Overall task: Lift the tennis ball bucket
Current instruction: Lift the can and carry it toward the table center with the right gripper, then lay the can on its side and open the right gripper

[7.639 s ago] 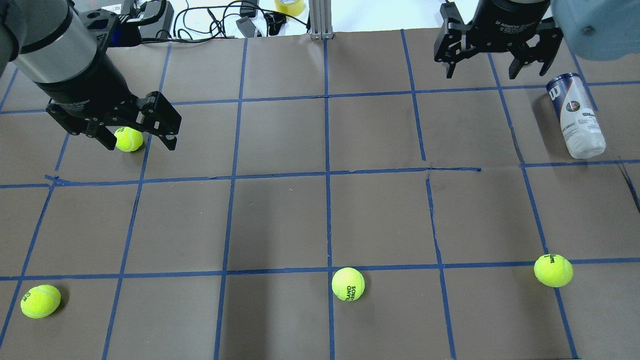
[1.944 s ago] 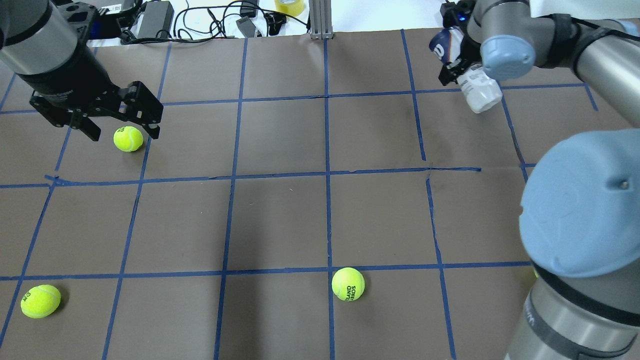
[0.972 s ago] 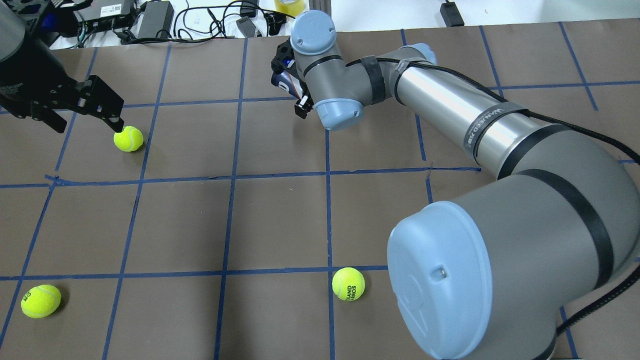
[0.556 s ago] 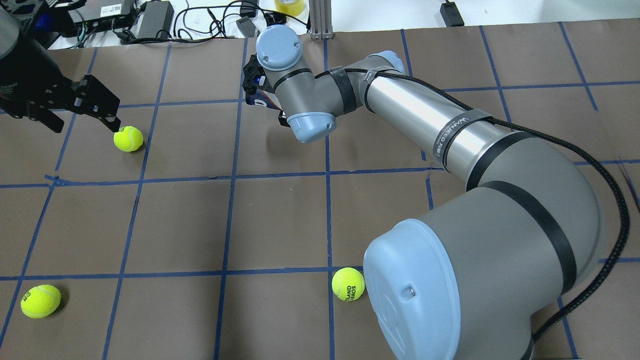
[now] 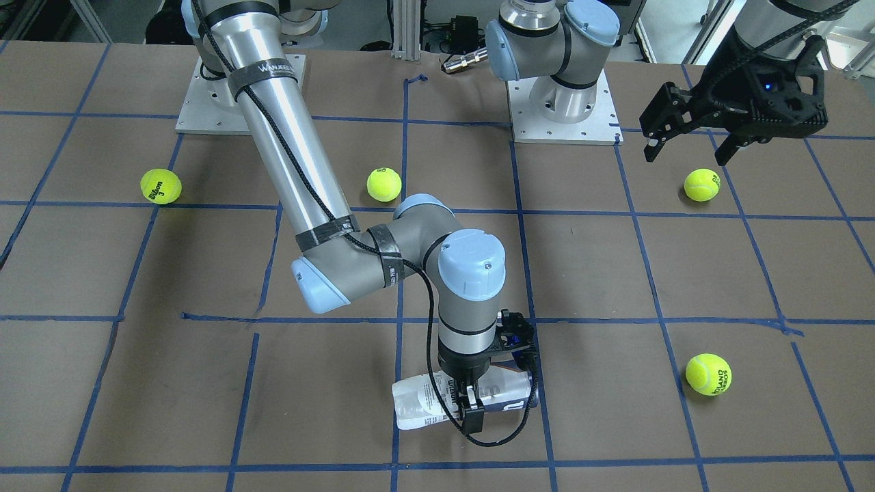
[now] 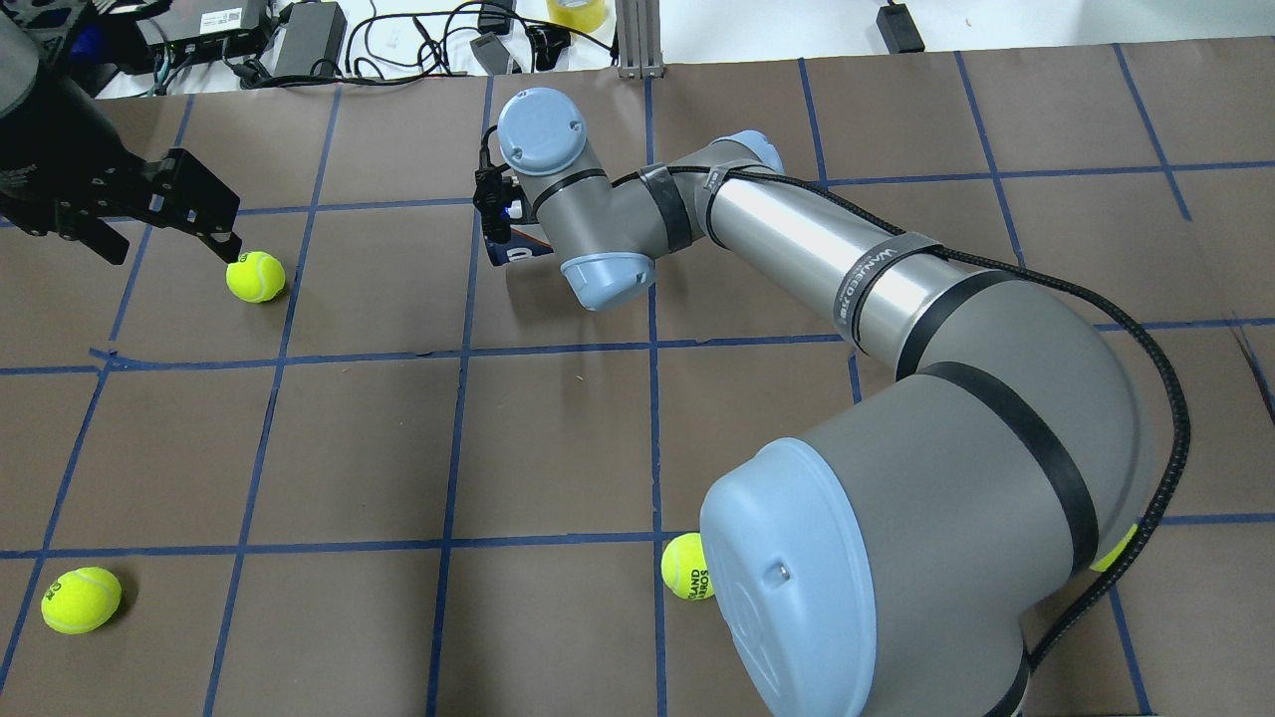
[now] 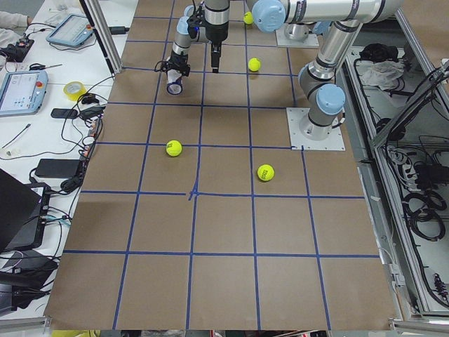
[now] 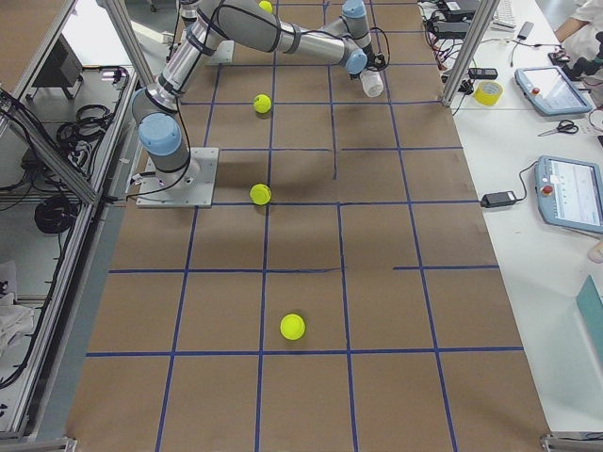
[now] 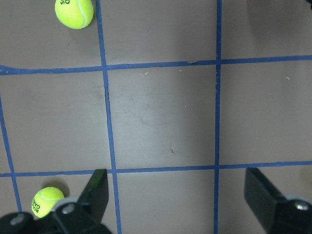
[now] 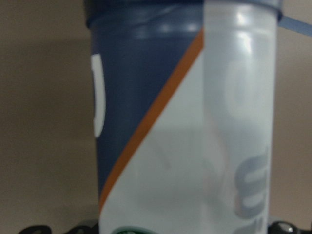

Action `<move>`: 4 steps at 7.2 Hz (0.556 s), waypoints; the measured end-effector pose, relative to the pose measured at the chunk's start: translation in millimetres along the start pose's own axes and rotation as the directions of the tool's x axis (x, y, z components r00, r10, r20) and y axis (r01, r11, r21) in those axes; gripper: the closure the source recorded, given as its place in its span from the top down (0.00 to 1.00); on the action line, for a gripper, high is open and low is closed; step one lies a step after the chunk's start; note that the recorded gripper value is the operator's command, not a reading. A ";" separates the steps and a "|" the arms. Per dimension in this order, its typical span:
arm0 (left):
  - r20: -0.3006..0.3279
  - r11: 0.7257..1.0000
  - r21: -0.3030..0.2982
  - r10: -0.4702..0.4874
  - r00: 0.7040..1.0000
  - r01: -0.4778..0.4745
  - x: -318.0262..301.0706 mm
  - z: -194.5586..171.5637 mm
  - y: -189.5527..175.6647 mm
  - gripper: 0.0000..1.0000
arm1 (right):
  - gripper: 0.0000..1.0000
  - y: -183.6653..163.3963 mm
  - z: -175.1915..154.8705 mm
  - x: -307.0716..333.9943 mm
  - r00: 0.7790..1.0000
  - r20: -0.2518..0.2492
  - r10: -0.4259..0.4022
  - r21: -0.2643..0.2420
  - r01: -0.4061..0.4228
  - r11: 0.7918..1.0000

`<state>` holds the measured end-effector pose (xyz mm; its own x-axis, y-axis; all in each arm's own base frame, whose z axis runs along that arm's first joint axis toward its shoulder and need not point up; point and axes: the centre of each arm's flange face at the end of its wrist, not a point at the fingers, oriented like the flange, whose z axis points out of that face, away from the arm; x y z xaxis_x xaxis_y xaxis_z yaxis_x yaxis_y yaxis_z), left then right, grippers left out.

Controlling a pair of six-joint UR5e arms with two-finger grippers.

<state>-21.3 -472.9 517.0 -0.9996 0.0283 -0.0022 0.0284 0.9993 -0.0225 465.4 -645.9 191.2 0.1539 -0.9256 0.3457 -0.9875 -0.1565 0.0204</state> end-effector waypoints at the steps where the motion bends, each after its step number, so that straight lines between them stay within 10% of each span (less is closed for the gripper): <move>1: -0.008 1.000 0.002 -0.001 1.000 0.001 0.7 0.1 -0.2 1.00 | 1.00 -4.7 5.6 -6.0 1.000 0.010 -0.003 0.000 0.003 1.000; 4: -0.019 1.000 -0.005 -0.003 1.000 0.003 1.0 4.6 -1.2 1.00 | 1.00 -7.7 4.4 -9.8 1.000 0.019 0.016 -0.006 -0.016 1.000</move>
<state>-22.4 -474.1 512.4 -0.9995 0.0261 0.0166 0.0258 0.9995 -0.0178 471.7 -637.2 183.5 0.1385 -0.9345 0.3281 -0.9900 -0.1395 0.0207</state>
